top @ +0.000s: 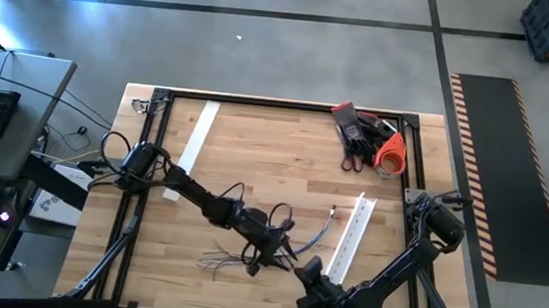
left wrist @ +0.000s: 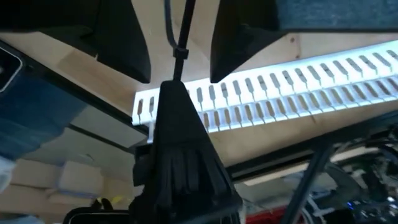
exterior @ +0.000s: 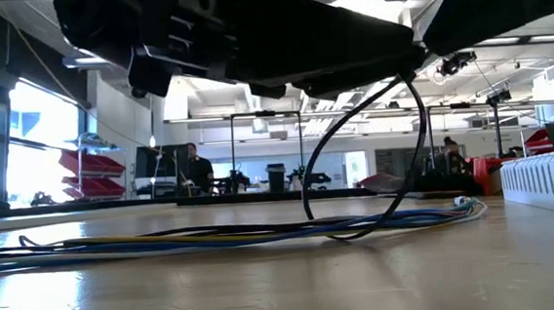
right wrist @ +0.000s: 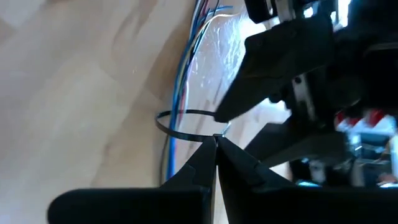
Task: Ziptie cables
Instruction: Wrap the colored cables with the black zip tie
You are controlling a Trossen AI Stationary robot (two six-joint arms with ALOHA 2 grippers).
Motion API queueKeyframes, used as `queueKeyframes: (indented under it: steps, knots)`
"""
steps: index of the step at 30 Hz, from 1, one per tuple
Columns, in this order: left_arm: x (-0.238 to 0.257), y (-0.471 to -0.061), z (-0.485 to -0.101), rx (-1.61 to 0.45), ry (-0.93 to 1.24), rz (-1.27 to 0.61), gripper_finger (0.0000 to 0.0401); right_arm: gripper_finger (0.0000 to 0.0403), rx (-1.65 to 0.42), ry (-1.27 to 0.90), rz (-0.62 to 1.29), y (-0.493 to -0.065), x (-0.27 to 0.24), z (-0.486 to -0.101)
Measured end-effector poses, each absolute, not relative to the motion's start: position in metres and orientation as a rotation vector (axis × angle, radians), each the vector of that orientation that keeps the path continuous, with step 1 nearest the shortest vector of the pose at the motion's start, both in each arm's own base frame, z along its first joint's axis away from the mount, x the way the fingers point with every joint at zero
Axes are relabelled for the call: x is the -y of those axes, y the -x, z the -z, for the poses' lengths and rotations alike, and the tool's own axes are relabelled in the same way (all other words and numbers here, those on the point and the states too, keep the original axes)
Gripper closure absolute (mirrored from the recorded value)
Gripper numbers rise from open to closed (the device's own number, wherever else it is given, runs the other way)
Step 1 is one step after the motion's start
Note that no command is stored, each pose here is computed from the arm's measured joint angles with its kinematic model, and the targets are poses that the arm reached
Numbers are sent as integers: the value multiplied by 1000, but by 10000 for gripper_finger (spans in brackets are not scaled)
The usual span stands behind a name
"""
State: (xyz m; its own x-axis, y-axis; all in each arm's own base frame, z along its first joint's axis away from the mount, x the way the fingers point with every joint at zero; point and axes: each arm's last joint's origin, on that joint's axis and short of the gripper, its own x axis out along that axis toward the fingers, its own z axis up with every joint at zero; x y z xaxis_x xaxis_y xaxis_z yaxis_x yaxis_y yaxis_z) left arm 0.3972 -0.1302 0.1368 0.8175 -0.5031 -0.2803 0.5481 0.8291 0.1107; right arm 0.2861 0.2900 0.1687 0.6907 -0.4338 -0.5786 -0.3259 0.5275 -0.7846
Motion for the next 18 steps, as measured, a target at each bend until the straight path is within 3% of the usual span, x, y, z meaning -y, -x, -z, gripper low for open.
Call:
queueKeyframes:
  steps: [7, 18]
  knots:
    - [132, -401, -139, -279, -206, 587, 245, 403, -833, 1194, 42, -287, -291, -170]
    - [132, -400, -137, -293, -221, 593, 324, 403, -810, 1233, 49, -288, -292, -171]
